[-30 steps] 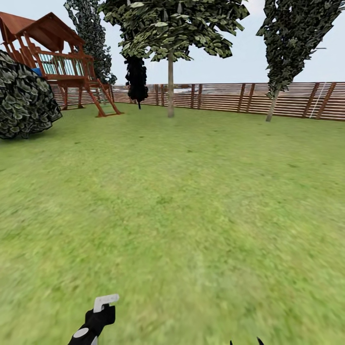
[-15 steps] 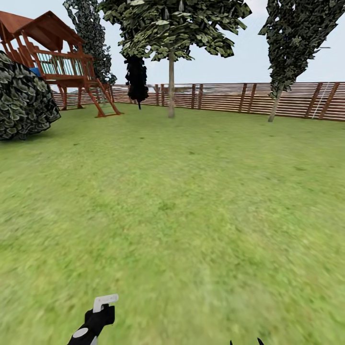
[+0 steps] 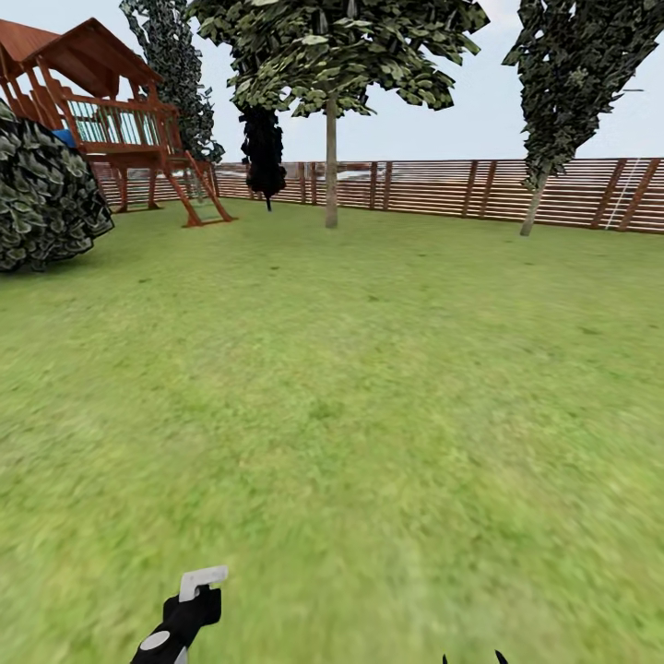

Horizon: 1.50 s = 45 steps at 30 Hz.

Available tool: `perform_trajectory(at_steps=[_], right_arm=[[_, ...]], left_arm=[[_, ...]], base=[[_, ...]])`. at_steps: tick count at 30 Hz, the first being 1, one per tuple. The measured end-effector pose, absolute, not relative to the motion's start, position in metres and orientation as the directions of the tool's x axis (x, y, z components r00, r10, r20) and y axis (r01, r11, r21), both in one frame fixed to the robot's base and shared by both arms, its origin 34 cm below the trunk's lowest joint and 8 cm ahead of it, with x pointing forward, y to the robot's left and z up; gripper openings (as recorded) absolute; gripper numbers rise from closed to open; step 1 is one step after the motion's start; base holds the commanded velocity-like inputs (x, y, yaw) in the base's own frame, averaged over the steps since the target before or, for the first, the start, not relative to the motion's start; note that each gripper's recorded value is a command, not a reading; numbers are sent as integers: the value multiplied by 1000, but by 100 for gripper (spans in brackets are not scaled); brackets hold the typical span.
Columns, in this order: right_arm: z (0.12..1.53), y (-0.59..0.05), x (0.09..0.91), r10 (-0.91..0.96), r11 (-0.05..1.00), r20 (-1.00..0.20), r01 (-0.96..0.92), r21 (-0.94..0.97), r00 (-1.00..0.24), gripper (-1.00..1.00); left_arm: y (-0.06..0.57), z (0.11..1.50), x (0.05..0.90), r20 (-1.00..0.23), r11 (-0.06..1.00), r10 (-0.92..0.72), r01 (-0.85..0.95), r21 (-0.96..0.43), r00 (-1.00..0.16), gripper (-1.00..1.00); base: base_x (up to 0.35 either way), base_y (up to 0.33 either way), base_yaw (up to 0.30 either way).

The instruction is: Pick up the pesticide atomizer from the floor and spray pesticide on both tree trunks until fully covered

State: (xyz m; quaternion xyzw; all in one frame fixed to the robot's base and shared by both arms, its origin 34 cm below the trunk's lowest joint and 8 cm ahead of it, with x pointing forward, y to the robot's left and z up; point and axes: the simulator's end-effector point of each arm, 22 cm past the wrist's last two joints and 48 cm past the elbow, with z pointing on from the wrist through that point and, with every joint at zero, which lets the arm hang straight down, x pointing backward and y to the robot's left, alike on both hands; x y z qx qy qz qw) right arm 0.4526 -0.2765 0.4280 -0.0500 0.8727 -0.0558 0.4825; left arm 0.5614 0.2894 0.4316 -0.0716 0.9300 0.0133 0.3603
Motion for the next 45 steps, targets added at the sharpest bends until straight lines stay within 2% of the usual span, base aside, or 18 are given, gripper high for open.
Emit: perform_trajectory(at_steps=[45], right_arm=[[428, -277, 453, -141, 989, -837, -33, -146, -529, 100]], left_arm=[[285, 431, 561, -670, 990, -126, -141, -32, -732, -100]], base=[[321, 90, 0]])
